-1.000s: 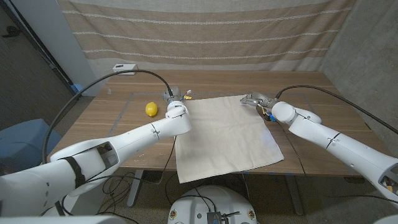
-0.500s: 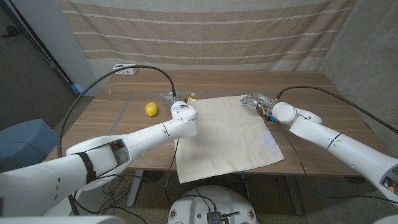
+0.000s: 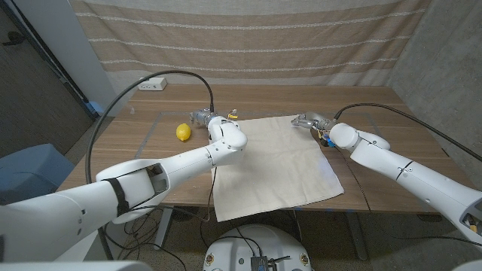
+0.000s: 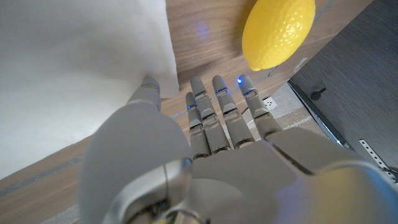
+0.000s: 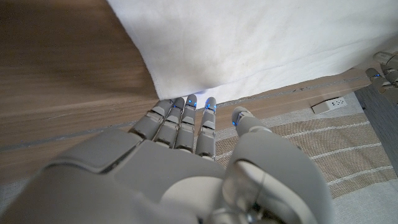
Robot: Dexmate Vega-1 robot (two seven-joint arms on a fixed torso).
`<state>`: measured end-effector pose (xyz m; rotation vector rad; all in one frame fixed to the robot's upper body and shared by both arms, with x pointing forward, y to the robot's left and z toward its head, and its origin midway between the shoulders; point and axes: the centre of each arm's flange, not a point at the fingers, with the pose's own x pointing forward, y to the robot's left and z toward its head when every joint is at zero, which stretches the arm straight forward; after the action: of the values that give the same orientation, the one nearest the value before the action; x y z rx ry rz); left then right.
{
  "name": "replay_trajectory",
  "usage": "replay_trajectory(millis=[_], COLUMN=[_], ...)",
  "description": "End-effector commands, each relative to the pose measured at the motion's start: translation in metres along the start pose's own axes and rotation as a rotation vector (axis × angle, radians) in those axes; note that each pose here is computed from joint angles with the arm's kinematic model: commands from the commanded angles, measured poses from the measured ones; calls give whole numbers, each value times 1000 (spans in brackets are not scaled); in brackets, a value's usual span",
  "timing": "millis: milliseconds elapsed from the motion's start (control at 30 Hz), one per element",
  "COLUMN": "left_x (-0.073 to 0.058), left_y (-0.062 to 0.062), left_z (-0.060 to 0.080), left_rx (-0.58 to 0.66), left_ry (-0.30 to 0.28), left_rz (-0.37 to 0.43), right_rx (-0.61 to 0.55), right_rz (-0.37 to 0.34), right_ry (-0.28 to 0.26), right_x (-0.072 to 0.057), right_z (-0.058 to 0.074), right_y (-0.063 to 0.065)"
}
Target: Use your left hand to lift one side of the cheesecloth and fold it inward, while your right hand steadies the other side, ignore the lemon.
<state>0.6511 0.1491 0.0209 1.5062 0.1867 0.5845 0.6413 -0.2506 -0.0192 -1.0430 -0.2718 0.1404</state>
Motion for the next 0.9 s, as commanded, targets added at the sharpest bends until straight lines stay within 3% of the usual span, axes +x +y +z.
replay_trajectory(millis=[33, 367, 533, 700, 833, 900], left_x=[2, 3, -5, -21, -32, -35], left_y=[-5, -17, -12, 5, 21, 27], left_z=[7, 8, 2, -10, -18, -21], left_rx=[26, 17, -67, -282, -479, -571], left_ry=[-44, -91, -149, -288, -438, -519], left_rz=[-18, 120, 179, 234, 222, 170], right_rx=[-1, 1, 4, 6, 4, 5], right_rz=[-9, -10, -10, -12, -11, -12], right_ry=[0, 0, 3, 2, 3, 4], right_x=[0, 1, 1, 1, 2, 2], right_z=[0, -1, -4, -4, -5, -5], right_y=[-3, -4, -5, -5, -4, -4])
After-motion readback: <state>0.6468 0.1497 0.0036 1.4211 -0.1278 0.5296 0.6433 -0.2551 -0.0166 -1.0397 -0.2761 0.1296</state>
